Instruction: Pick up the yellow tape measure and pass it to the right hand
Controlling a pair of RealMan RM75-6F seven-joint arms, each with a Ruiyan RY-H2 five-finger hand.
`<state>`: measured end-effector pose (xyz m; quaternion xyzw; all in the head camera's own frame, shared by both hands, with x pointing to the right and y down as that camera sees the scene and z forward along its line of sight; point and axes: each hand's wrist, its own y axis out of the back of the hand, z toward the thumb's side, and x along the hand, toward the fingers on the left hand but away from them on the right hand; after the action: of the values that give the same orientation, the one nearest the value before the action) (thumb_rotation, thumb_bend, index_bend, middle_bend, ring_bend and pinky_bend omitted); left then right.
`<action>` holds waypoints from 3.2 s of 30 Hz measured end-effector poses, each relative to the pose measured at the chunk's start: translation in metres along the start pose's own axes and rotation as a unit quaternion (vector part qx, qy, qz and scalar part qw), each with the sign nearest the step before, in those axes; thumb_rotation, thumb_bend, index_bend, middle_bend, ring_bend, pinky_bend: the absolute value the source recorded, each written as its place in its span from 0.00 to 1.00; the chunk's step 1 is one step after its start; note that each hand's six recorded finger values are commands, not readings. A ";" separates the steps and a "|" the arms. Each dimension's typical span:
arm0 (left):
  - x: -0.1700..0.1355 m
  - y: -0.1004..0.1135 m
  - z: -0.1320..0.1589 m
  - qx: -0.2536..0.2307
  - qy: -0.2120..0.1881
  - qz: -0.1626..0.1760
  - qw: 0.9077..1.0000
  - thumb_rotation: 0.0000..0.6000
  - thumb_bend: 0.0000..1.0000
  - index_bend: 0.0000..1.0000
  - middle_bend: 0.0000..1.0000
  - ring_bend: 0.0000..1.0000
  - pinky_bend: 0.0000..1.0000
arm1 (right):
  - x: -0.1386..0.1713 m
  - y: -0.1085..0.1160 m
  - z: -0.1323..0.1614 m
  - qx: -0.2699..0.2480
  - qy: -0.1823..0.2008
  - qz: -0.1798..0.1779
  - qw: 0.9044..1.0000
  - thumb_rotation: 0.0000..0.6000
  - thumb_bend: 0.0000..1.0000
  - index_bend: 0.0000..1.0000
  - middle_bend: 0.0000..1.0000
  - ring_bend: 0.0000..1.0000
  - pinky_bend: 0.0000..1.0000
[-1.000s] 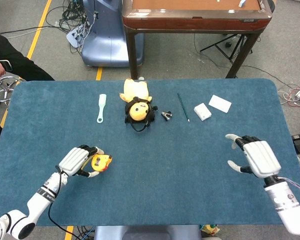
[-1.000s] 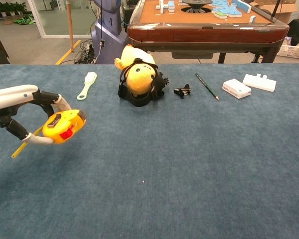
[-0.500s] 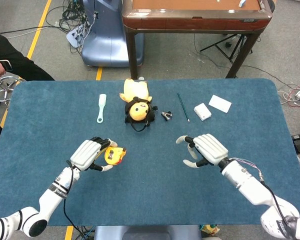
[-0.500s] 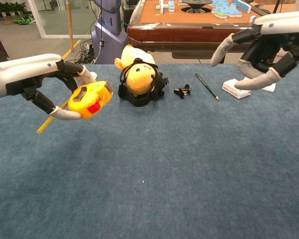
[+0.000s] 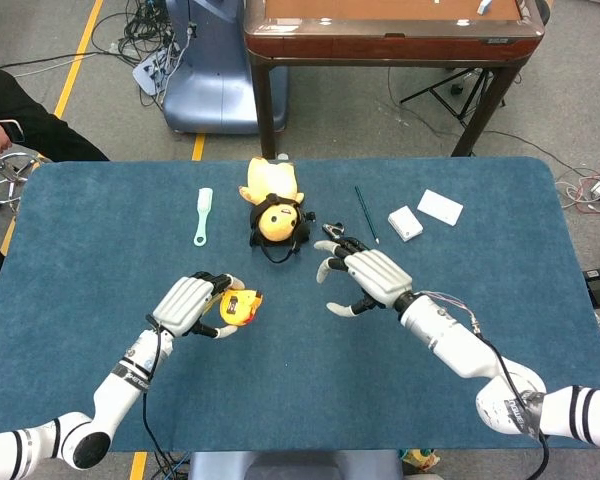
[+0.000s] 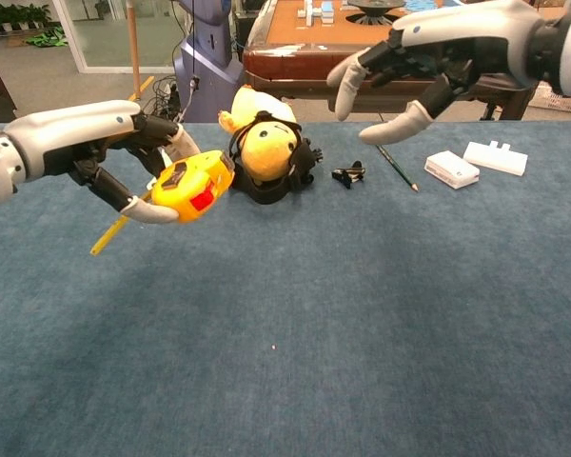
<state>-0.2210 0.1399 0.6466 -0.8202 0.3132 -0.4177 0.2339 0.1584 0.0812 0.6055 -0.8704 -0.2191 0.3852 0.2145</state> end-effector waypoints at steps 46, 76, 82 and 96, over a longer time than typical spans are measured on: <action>-0.002 0.002 0.035 -0.068 -0.020 -0.010 0.997 1.00 0.20 0.50 0.49 0.35 0.24 | -0.051 -0.036 0.047 -0.023 0.034 0.027 0.999 1.00 0.36 0.45 0.06 0.00 0.00; -0.003 0.003 0.020 -0.071 -0.001 -0.012 0.997 1.00 0.20 0.50 0.49 0.35 0.24 | -0.053 -0.032 0.038 -0.041 0.023 0.000 0.999 1.00 0.56 0.66 0.23 0.00 0.00; -0.005 0.005 0.010 -0.060 0.007 -0.017 0.998 1.00 0.20 0.51 0.49 0.34 0.24 | -0.040 -0.023 0.034 -0.033 0.025 -0.007 0.999 1.00 0.56 0.69 0.25 0.00 0.00; -0.018 0.001 -0.027 -0.058 0.041 -0.040 0.997 1.00 0.20 0.51 0.49 0.34 0.24 | 0.031 0.030 0.004 -0.030 0.004 -0.062 0.998 1.00 0.56 0.71 0.27 0.00 0.00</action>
<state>-0.2521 0.1487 0.6506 -0.8265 0.3134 -0.4409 0.1557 0.1805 0.0748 0.5691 -0.8626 -0.2830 0.3613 0.2127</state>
